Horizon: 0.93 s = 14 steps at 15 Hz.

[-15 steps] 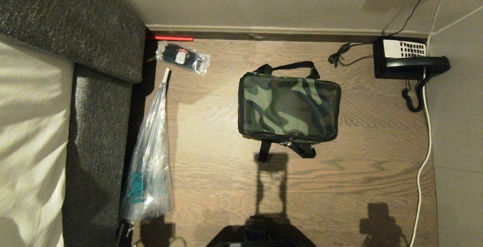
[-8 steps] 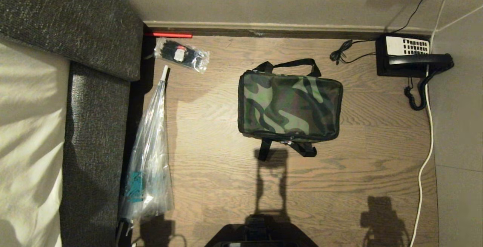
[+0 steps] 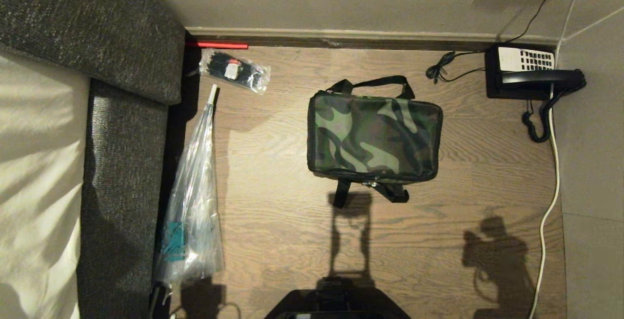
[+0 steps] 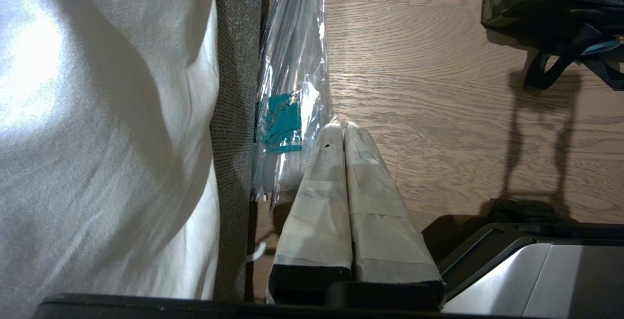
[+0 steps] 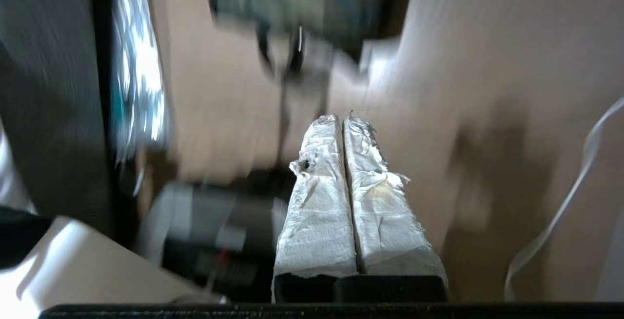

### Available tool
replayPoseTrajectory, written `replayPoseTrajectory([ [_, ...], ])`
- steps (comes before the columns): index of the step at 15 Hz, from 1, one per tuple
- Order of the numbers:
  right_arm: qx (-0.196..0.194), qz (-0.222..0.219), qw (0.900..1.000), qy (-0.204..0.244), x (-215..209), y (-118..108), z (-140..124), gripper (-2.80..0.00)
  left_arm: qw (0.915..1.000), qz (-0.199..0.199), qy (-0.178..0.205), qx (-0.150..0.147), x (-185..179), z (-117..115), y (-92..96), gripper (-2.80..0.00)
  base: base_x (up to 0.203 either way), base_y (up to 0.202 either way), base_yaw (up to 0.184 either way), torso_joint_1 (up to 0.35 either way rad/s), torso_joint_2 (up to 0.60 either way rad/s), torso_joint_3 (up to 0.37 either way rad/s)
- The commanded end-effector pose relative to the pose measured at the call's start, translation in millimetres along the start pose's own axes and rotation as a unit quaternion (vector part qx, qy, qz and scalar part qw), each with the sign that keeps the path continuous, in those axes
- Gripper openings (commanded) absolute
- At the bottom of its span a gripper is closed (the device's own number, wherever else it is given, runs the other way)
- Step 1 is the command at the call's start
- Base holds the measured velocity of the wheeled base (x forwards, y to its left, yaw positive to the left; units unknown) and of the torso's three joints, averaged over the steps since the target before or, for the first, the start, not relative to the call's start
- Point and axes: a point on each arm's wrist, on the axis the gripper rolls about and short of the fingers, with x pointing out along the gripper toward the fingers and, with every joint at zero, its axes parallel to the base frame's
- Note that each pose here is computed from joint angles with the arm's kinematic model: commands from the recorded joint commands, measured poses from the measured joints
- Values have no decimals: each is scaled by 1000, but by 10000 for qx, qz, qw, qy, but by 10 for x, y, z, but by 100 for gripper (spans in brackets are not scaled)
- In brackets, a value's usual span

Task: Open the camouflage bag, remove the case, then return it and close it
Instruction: Open the top of the storage box

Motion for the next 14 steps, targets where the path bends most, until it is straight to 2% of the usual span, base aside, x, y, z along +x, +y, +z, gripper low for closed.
replayPoseTrajectory([
  [1,413,-99,9874,1526,730,-180,160,-280,10000,1,1,1,0,0,0,-280,0,0,0,0,0,0],
  [3,633,-176,9678,2428,1365,-350,74,-280,10000,1,1,1,0,0,0,-280,0,0,0,0,0,0],
  [4,699,-182,9601,2700,1642,-424,-30,-280,10000,1,1,1,0,0,0,-280,0,0,0,0,0,0],
  [6,870,-79,9490,3028,2061,-513,-269,-280,10000,1,1,1,0,0,0,-280,0,0,0,0,0,0],
  [7,925,130,9469,3077,2247,-508,-361,-280,10000,1,1,1,0,0,0,-280,0,0,0,0,0,0],
  [8,884,386,9526,2884,2436,-480,-405,0,10000,1,1,1,0,0,0,-280,0,0,0,0,0,0],
  [10,723,839,9594,2594,2719,-359,-476,0,10000,1,1,1,0,0,0,-280,0,0,0,0,0,0],
  [11,627,1000,9588,2584,2834,-283,-538,0,10000,1,3,1,0,-1,0,-280,0,0,0,0,0,0],
  [13,450,888,9638,2472,3054,-212,-669,0,10000,1,1,1,0,0,0,-280,0,0,0,0,0,0],
  [14,348,699,9725,2194,3163,-197,-686,0,10000,1,1,1,0,0,0,-280,0,0,0,0,0,0],
])
